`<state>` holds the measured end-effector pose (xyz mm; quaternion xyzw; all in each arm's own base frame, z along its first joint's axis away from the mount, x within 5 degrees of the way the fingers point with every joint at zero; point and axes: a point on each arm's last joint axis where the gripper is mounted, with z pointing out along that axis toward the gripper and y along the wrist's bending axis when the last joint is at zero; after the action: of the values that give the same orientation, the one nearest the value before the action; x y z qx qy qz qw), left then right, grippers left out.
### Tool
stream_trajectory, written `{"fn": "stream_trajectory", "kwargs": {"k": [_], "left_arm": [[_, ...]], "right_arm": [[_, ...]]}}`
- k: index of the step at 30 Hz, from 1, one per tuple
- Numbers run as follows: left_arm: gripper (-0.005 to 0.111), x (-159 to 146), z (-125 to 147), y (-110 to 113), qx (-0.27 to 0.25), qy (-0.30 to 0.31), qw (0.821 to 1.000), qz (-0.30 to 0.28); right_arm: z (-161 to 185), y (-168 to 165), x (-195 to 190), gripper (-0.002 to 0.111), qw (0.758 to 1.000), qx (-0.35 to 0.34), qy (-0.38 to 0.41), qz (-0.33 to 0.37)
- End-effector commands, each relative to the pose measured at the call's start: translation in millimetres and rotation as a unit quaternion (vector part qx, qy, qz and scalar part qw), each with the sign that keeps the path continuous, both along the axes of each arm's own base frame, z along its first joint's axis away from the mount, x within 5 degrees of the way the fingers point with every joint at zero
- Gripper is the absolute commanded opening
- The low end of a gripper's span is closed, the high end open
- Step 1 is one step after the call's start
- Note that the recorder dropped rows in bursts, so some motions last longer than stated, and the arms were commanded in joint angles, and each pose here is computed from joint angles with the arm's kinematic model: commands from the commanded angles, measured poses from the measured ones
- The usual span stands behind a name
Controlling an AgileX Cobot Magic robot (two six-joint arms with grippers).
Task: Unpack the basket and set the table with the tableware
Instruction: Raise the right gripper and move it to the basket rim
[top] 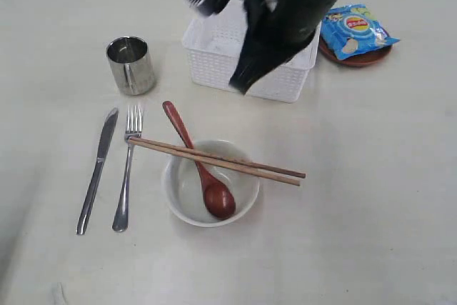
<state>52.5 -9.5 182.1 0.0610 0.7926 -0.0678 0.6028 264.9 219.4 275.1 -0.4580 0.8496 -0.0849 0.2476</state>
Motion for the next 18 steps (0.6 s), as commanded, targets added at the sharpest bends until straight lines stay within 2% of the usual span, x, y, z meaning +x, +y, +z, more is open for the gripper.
{"fn": "stream_trajectory", "kwargs": {"k": [1, 5, 8, 10, 15, 18], "left_arm": [[0.0, 0.2, 0.0, -0.1, 0.001, -0.005, 1.0, -0.002], [0.0, 0.2, 0.0, -0.1, 0.001, -0.005, 1.0, -0.002], [0.0, 0.2, 0.0, -0.1, 0.001, -0.005, 1.0, -0.002], [0.0, 0.2, 0.0, -0.1, 0.001, -0.005, 1.0, -0.002], [0.0, 0.2, 0.0, -0.1, 0.001, -0.005, 1.0, -0.002], [0.0, 0.2, 0.0, -0.1, 0.001, -0.005, 1.0, -0.002]], "right_arm": [[14.6, -40.5, 39.4, 0.0, 0.996, 0.046, 0.006, -0.071], [16.3, -45.5, 52.2, 0.0, 0.987, 0.12, 0.103, -0.019], [12.4, -41.2, 62.1, 0.003, 0.985, 0.128, 0.115, 0.028], [5.5, -37.9, 70.1, 0.013, 0.986, 0.116, 0.113, 0.044], [-22.1, -26.9, 89.3, 0.054, 0.985, 0.096, 0.12, 0.083], [-41.4, -22.8, 99.2, 0.06, 0.985, 0.094, 0.118, 0.079]]}}
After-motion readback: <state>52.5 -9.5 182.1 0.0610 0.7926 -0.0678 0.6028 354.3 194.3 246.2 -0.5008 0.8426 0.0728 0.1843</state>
